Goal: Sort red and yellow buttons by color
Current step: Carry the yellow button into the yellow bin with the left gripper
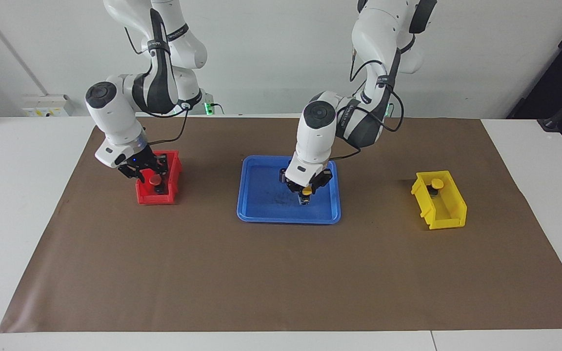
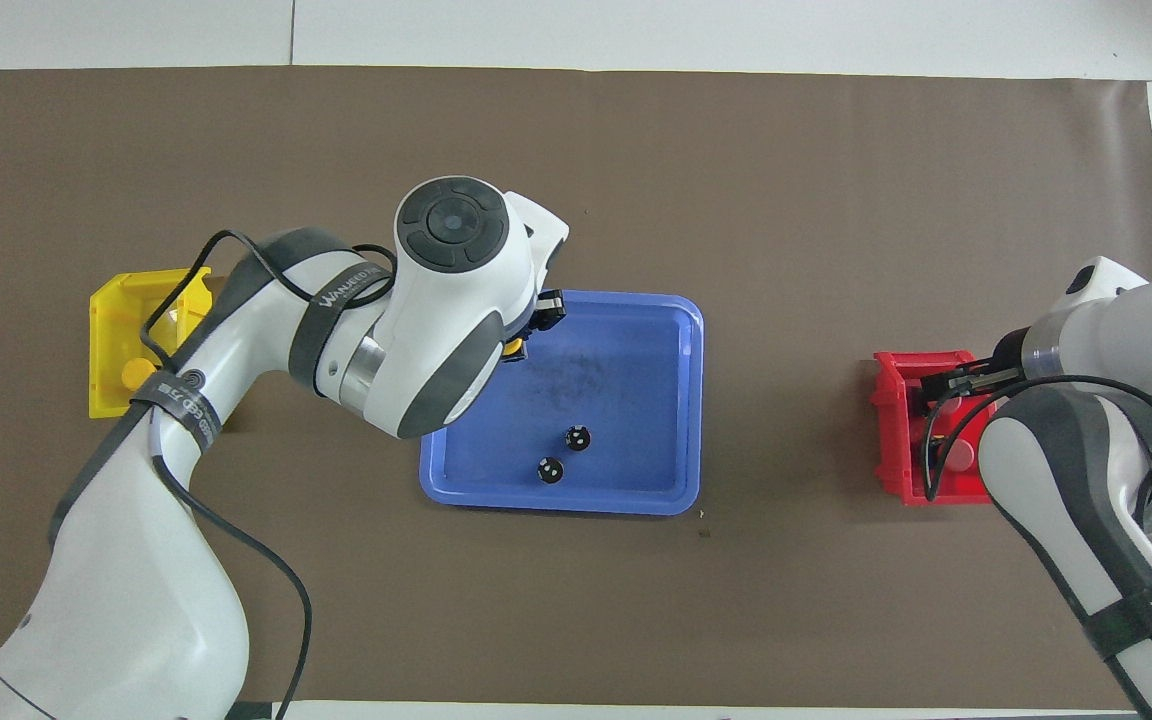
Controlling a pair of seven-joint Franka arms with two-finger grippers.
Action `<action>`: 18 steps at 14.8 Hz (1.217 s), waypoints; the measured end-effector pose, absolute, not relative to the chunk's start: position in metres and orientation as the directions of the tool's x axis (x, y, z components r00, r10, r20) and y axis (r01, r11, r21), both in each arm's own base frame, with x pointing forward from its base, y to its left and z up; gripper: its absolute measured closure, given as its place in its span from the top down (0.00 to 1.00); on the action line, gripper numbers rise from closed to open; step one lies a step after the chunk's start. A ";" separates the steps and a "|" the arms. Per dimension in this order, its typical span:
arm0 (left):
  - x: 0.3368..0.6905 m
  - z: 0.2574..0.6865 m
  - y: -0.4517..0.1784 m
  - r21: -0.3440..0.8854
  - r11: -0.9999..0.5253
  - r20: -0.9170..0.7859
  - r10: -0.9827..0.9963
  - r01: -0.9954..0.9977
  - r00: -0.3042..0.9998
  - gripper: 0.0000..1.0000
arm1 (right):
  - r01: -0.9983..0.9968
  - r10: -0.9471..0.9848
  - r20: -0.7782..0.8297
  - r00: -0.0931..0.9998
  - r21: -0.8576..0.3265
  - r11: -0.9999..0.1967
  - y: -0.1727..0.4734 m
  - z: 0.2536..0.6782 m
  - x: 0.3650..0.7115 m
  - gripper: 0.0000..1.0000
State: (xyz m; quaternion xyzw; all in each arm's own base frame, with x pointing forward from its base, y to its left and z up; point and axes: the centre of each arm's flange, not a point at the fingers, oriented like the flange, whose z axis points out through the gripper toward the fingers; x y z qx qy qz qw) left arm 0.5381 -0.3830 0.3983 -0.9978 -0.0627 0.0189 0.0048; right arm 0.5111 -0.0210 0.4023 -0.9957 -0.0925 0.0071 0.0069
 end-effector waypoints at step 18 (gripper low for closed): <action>0.640 0.435 0.006 -0.096 -0.993 0.022 -0.072 -0.070 0.997 0.41 | 0.045 0.043 -0.064 0.997 0.018 -0.999 -0.060 0.633 0.528 1.00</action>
